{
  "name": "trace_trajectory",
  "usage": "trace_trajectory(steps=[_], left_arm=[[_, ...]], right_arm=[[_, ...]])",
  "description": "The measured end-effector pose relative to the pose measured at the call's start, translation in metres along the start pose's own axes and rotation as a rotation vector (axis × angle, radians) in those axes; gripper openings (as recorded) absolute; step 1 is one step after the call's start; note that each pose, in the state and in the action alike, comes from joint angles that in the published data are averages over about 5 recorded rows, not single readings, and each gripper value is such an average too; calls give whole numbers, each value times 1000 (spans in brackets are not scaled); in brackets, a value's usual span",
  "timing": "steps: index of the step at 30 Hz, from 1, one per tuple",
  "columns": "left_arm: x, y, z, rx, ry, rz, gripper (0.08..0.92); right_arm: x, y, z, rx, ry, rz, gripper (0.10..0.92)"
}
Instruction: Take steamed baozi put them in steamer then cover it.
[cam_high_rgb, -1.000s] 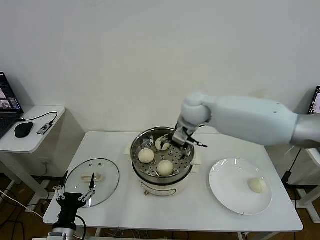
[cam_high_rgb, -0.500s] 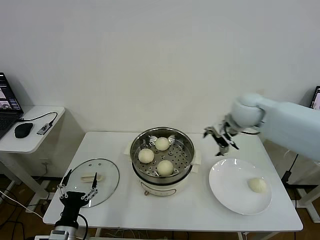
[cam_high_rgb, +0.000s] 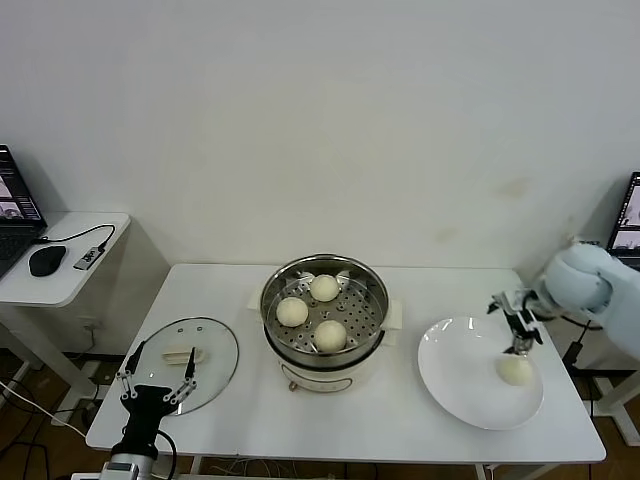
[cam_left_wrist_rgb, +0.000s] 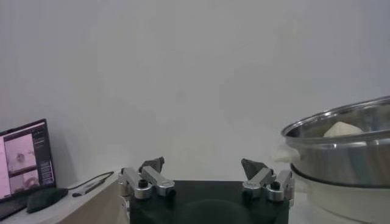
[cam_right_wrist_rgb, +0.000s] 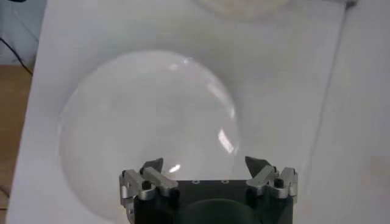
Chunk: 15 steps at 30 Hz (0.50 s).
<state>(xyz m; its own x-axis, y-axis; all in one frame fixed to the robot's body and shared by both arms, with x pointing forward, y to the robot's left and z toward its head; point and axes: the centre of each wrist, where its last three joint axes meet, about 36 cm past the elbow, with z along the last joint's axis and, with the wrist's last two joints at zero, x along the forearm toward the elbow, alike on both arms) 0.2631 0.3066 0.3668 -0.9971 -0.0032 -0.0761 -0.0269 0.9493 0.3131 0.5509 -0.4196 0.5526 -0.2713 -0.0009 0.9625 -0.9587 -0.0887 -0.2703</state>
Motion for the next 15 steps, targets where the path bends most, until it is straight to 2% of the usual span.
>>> trace_trajectory(steps=[15], left_arm=[[5, 4, 1, -14, 11, -2, 823]], right_arm=[[-57, 26, 37, -110, 63, -71, 823]])
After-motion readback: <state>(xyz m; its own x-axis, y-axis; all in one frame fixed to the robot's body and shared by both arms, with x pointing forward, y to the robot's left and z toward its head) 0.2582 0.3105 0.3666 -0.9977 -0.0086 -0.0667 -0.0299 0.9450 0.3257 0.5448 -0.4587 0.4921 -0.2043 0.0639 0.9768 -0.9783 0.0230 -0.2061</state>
